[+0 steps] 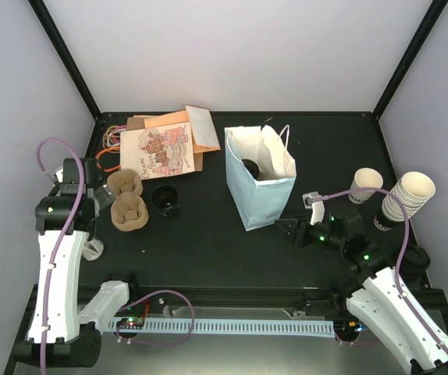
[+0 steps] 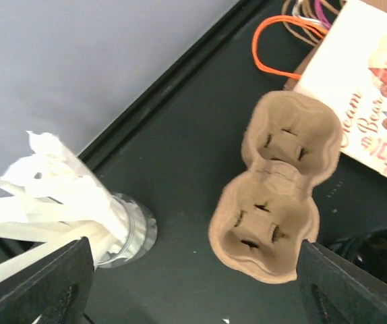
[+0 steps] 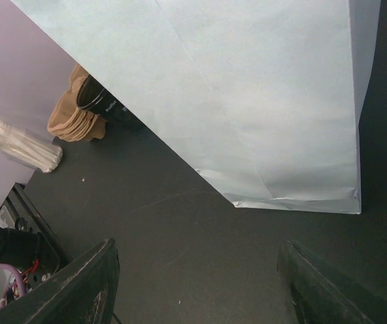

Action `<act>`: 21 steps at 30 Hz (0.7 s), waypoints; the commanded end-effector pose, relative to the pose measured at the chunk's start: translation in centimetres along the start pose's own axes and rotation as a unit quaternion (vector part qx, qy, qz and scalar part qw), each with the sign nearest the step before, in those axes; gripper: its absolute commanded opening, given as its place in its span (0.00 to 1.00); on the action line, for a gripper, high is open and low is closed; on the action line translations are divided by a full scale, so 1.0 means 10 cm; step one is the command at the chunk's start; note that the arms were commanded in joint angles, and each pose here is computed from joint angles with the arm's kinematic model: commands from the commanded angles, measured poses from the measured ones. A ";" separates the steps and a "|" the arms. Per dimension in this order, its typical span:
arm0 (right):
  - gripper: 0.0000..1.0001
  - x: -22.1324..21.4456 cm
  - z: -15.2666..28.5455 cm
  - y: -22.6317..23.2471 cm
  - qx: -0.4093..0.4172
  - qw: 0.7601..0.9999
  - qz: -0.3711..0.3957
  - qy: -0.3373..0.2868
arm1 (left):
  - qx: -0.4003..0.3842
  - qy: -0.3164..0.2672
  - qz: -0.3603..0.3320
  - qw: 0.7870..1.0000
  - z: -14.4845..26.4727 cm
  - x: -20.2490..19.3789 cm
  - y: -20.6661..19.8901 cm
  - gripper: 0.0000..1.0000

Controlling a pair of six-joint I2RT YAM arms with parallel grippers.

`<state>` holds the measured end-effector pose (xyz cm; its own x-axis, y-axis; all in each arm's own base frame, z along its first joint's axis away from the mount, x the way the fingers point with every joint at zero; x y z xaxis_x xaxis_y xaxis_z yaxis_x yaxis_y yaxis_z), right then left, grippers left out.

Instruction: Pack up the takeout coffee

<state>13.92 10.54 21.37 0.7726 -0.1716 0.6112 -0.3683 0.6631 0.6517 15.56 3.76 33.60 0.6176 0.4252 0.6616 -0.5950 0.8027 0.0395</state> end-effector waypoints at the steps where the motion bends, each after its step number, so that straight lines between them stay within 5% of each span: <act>1: 0.67 0.09 0.03 0.06 -0.001 1.000 0.010 -0.011 | 0.056 0.014 -0.010 0.998 -0.05 0.02 0.11 0.79; 4: 0.67 0.11 0.05 0.08 -0.002 1.000 0.015 -0.016 | 0.081 0.044 -0.012 0.996 -0.15 0.03 0.14 0.71; 14: 0.68 0.05 -0.02 0.01 0.012 1.000 0.018 -0.022 | 0.112 0.053 0.041 0.991 -0.19 0.04 0.34 0.69; 21: 0.68 0.03 -0.12 -0.10 0.005 0.998 0.034 -0.048 | 0.076 0.011 0.033 0.997 -0.03 -0.02 0.38 0.69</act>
<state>14.36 10.68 20.37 0.7543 -0.1744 0.6330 -0.3855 0.6628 0.6420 14.62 7.17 32.67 0.5995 0.5207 0.6078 -0.7225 0.6788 0.1313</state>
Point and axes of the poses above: each gripper's point midway between its finger pads, its own z axis back along the fingers, its own y axis along the line the jaws close on, x = y × z, the point moved 9 cm from there along z, back along the fingers, and after that the axes turned 7 degrees about -z, right-handed, at the moved point
